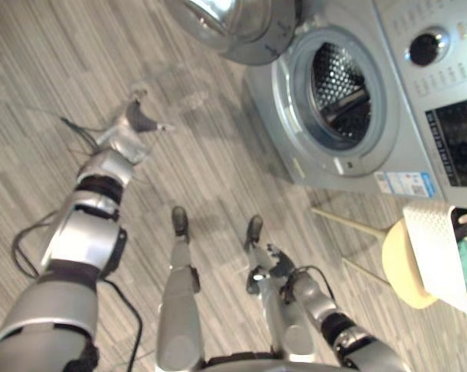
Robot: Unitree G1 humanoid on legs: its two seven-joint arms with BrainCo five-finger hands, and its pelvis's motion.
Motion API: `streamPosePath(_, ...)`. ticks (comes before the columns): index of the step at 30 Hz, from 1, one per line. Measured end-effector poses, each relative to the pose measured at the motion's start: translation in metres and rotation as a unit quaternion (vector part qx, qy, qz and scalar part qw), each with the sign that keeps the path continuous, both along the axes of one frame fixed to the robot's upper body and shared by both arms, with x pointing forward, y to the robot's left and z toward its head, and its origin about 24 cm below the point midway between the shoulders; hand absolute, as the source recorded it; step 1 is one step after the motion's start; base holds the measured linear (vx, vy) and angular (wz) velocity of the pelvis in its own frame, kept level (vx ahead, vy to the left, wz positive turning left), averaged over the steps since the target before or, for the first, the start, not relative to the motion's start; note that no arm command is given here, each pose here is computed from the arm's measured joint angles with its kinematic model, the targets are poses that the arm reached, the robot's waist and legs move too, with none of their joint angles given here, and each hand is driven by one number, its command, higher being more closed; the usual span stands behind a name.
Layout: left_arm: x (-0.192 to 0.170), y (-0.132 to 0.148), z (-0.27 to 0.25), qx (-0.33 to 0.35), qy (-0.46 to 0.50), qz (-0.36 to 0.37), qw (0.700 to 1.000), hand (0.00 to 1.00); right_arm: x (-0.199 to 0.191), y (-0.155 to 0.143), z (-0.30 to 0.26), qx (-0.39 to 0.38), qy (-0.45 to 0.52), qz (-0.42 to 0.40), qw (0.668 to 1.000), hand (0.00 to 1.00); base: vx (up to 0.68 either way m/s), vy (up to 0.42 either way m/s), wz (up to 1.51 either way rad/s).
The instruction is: Pick up the laundry basket with both hands and put the clothes into the washing machine.
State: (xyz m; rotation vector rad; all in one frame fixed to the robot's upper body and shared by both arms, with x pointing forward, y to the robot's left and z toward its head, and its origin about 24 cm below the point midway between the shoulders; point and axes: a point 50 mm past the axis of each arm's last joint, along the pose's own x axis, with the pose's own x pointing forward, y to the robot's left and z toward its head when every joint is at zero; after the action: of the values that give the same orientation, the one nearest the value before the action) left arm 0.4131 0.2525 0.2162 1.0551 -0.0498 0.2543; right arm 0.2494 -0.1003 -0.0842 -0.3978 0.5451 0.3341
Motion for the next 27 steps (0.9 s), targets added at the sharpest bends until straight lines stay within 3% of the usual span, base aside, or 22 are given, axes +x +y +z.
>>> streamPosePath(14,0.009,-0.057,0.01,-0.053,-0.055,-0.069,0.995,0.0,-0.011,0.012,0.009,0.043,-0.04,-0.011,0.998,0.0,0.01,0.018,-0.03)
streamPosePath(21,-0.026,-0.045,-0.105,-0.134,0.032,-0.051,0.989,0.0,-0.017,-0.027,-0.004,0.028,-0.01,-0.129,0.991,0.0,0.0,0.003,-0.15)
streamPosePath(23,-0.066,-0.059,-0.179,-0.193,0.108,-0.053,0.974,0.0,-0.026,-0.071,-0.009,0.019,0.0,-0.229,0.973,0.0,0.04,-0.009,-0.12)
streamPosePath(24,-0.072,-0.061,-0.187,-0.199,0.117,-0.052,0.972,0.0,-0.027,-0.075,-0.009,0.018,0.0,-0.238,0.971,0.0,0.06,-0.001,-0.07)
streamPosePath(27,-0.14,-0.078,-0.258,-0.28,0.209,-0.036,0.936,0.0,-0.047,-0.107,-0.01,0.022,0.001,-0.326,0.945,0.0,0.1,0.021,-0.05)
